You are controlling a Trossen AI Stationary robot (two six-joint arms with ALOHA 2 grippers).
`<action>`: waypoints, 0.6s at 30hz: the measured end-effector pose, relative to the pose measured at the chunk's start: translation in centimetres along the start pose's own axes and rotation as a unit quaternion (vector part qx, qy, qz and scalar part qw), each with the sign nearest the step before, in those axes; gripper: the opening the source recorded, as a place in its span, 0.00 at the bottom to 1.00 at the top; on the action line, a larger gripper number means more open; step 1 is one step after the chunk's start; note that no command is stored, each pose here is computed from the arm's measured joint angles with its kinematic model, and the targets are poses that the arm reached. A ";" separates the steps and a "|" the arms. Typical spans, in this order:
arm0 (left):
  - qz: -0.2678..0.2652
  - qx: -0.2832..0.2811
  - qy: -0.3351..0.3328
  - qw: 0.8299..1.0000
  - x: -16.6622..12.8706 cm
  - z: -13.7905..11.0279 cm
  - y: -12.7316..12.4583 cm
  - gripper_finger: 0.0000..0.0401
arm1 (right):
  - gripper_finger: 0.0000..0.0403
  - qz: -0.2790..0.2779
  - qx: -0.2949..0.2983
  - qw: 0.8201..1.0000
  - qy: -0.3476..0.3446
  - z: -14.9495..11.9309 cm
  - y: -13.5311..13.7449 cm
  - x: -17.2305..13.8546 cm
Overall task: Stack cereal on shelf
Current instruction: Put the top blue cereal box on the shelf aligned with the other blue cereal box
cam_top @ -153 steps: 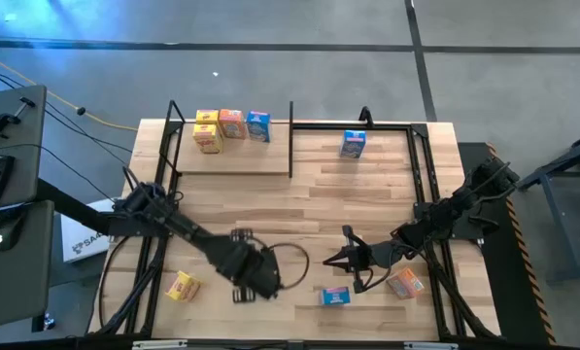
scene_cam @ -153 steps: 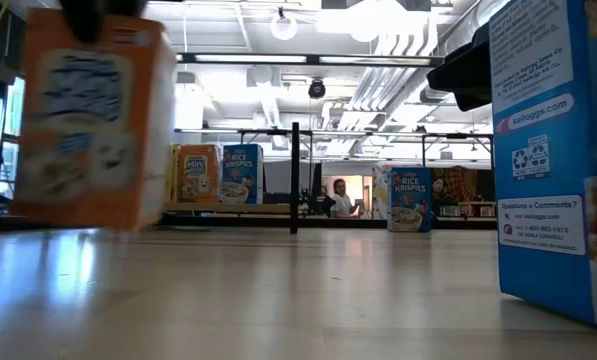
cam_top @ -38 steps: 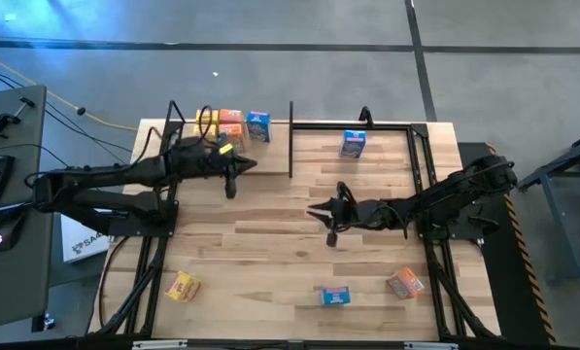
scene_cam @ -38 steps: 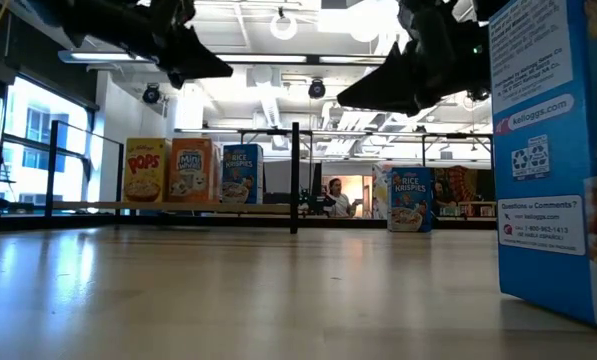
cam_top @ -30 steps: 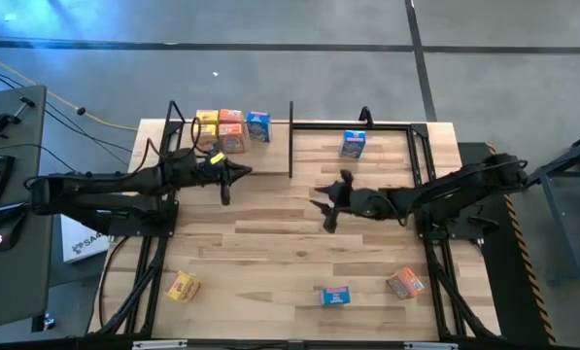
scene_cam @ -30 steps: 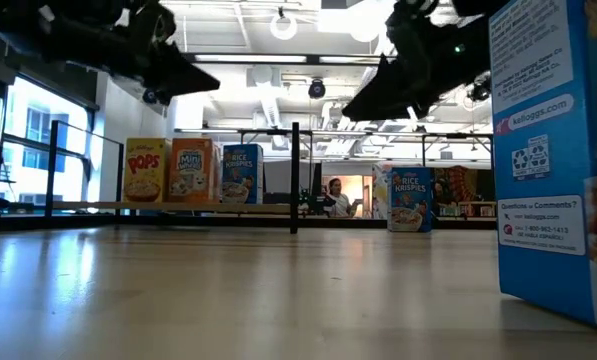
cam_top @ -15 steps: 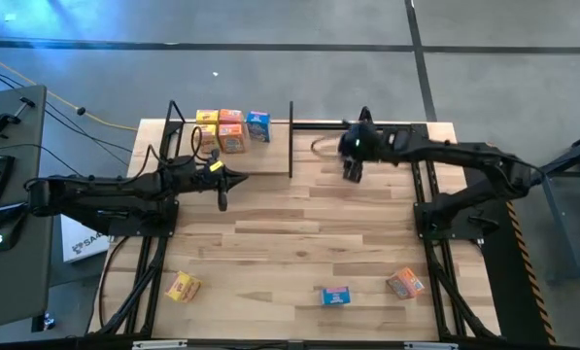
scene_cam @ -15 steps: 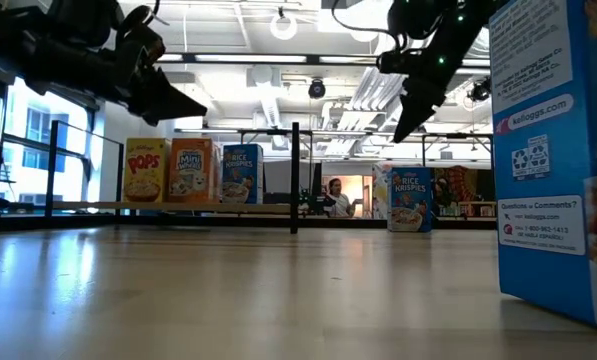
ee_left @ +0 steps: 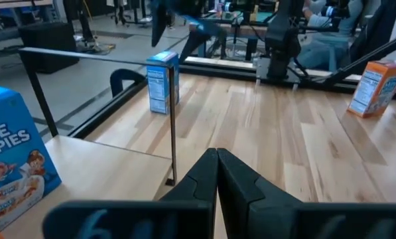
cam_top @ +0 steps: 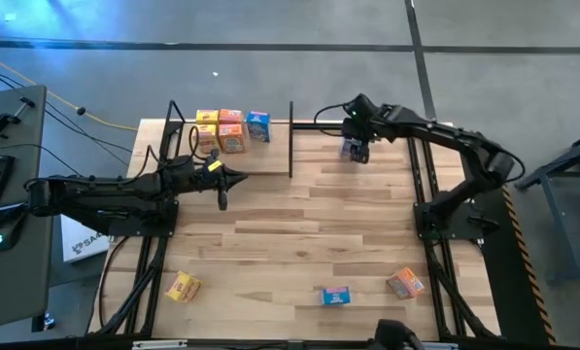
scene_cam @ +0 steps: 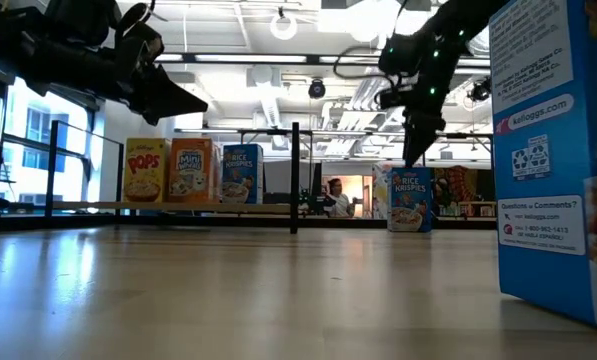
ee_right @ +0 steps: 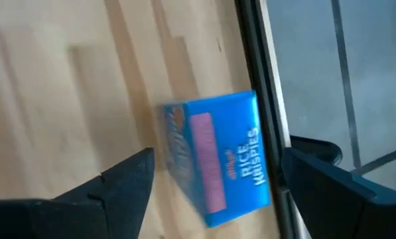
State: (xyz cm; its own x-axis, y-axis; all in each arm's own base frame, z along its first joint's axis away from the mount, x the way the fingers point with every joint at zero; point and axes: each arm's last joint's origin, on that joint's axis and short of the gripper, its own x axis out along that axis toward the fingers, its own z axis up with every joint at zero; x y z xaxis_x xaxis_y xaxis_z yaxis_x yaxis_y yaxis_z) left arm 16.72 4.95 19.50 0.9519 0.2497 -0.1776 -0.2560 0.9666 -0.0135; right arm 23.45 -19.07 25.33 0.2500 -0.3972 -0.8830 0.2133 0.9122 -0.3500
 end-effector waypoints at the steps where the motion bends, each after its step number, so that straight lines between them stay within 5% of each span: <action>1: 0.001 0.000 0.000 1.000 0.0 0.0 0.0 0.00 | 0.76 -0.001 -0.006 1.000 0.004 0.0 -0.3 0.4; 13: 0.010 0.000 0.001 1.000 0.0 0.0 0.1 0.00 | 0.76 0.081 0.026 0.995 0.050 -0.6 -2.5 3.4; 18: 0.010 0.000 0.001 1.000 0.0 0.0 0.1 0.00 | 0.69 0.108 0.042 0.992 0.057 -0.8 -2.2 3.7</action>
State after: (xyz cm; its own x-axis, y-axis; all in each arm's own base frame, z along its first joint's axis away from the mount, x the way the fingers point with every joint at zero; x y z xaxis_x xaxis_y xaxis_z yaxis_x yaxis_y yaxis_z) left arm 16.70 5.00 19.48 0.9465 0.2680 -0.1796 -0.2743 0.9616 -0.0105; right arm 23.14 -22.47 22.60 0.1911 -0.1757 -0.9657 0.2461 0.9610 -0.1261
